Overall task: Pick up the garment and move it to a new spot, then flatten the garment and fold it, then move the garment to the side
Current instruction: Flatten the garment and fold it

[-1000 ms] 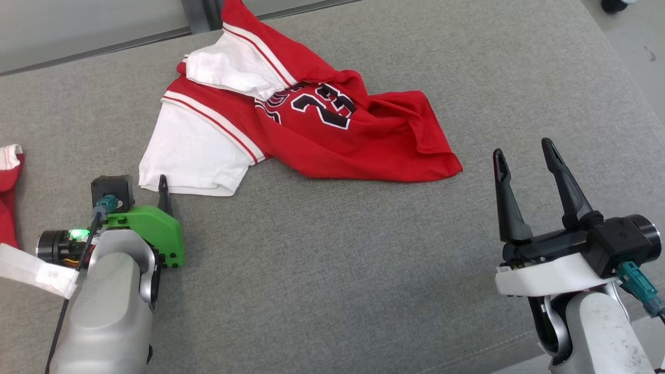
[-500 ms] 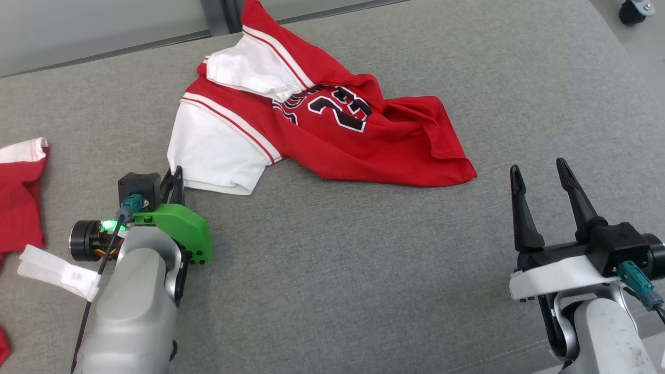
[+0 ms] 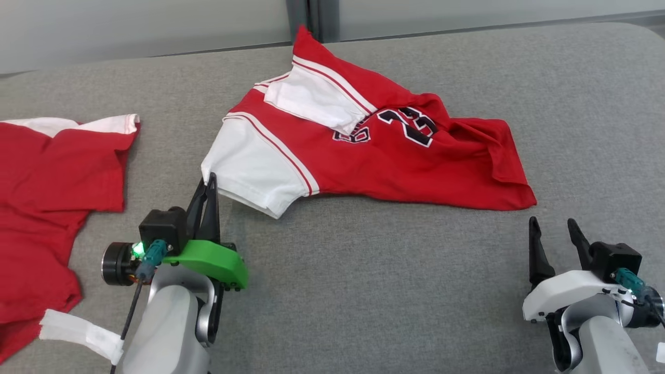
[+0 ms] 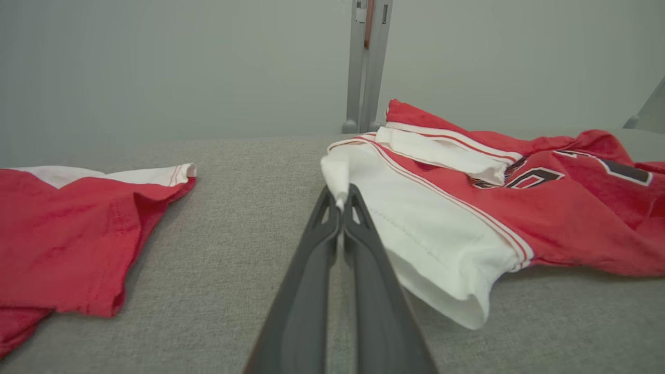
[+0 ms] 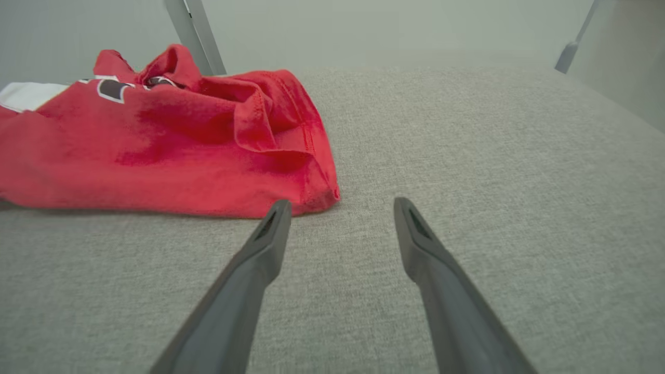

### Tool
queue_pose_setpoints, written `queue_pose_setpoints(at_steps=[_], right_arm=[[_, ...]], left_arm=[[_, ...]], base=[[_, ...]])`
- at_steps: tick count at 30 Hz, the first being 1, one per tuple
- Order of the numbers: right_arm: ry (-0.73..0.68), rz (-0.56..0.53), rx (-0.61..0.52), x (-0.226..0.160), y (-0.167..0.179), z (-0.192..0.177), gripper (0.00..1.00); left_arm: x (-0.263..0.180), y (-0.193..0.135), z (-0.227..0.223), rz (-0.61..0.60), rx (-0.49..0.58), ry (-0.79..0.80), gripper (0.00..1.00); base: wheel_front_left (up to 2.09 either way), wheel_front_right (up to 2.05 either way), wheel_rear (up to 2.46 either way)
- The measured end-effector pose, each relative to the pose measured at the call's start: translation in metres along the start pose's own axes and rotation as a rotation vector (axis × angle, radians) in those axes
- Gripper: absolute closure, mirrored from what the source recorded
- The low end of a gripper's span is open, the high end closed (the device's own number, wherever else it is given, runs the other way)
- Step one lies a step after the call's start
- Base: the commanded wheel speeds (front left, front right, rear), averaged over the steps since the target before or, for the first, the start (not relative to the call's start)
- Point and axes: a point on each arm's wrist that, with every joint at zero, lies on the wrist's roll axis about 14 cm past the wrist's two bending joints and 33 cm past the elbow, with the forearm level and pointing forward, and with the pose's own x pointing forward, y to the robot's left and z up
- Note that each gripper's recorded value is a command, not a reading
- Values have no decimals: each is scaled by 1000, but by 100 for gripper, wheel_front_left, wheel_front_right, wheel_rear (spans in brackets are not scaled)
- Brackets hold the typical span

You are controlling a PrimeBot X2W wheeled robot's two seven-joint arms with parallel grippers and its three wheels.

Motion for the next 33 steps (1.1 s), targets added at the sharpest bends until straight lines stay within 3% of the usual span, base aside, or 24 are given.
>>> queue_pose_setpoints(at_steps=[7,22,23,24,25,26,33], right_arm=[[61,14,94,28,16,-12,0],[174,-4,140,57,19,-37,0],[175,-2,143,56,20,-38,13],[177,1,147,56,22,-38,59],[178,4,151,56,23,-38,93],[177,8,155,56,24,-37,100],[142,49,156,50,33,-23,100]], left_arm=[[-19,0,11,19,-20,-39,100],[-23,4,5,48,-27,-27,100],[-22,4,6,46,-29,-28,100],[-22,3,6,46,-31,-29,100],[-22,3,7,46,-33,-31,100],[-22,3,7,47,-32,-33,100],[-23,4,22,65,-45,-71,100]], base=[[0,0,0],[0,0,0],[0,0,0],[0,0,0],[0,0,0],[0,0,0],[0,0,0]])
